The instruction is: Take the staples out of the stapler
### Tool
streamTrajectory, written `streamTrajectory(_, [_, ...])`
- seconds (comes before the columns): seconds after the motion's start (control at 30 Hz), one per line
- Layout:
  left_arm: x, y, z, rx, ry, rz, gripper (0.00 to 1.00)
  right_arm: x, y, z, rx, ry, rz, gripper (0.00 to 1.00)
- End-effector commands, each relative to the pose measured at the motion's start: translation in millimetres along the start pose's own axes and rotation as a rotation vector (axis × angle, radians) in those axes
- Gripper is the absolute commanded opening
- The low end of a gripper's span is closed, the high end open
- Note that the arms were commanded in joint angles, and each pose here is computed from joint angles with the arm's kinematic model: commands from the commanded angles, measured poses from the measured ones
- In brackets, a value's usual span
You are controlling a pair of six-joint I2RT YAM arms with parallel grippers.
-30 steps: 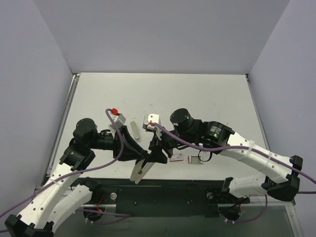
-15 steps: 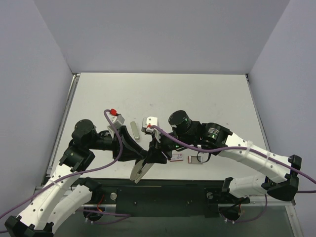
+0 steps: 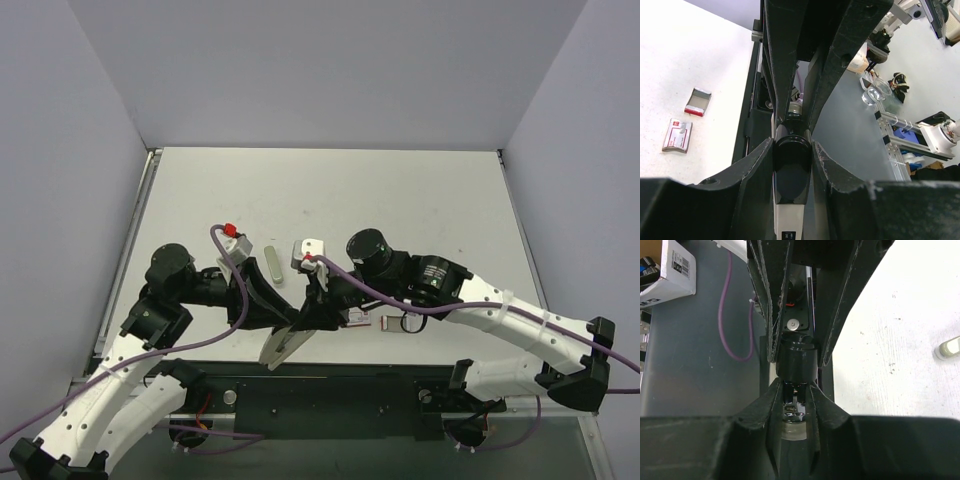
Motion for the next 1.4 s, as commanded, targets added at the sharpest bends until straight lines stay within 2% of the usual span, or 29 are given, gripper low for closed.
streamTrajectory(0.0, [-1.2,-20.7,-16.7,0.094,0.042,-0.046,0.00,-1.6,16.7,3.4,-0.021,-0.007,-0.008,0.00])
streamTrajectory(0.23, [-5.0,-35.9,-15.8,0.170,-0.037,-0.141,0.00,-0.3,29.7,2.2,0.041,0.004,-0.078,0.00])
streamTrajectory(0.57, [-4.7,-44.9,3.0,0.140,-0.143,-0.182,0.00,-12.5,37.5,-4.1,0.051,0.085,-0.089,0.00])
streamTrajectory(0.6, [-4.3,-47.2,5.5,0.131,-0.156,-0.193,0.00,-14.9,38.2,-8.2,0.058,0.116,-0.098,0.06])
streamTrajectory(0.7, [-3.1,-53.5,6.7,0.141,-0.154,-0.221,0.00,-17.2,46.6,-15.3,0.077,0.162,-0.091,0.14])
streamTrajectory(0.73, [-2.4,-53.5,7.4,0.143,-0.150,-0.218,0.00,-20.3,46.3,-18.2,0.079,0.187,-0.098,0.20])
streamTrajectory(0.9, [0.0,-56.5,6.6,0.153,-0.135,-0.206,0.00,-34.4,45.0,-26.7,0.080,0.270,-0.122,0.39])
streamTrajectory(0.97, [1.7,-56.8,8.4,0.154,-0.135,-0.203,0.00,-41.9,40.4,-27.4,0.071,0.295,-0.144,0.44])
streamTrajectory(1.1, [1.0,-57.3,20.3,0.155,-0.198,-0.189,0.00,-58.6,25.9,-31.6,0.057,0.361,-0.192,0.49])
streamTrajectory(1.37, [-1.4,-61.1,40.7,0.140,-0.305,-0.189,0.00,-89.7,-8.1,-51.7,0.071,0.559,-0.300,0.50])
Point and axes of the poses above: each gripper's point midway between its finger pads, its own x axis out along the fingers, its own z axis along the line the jaws close on, y = z × x, the point moved 1 cm from there along -x, back along the fingers, and after that the axes turned 5 degrees about x, right-handed, at the moved point
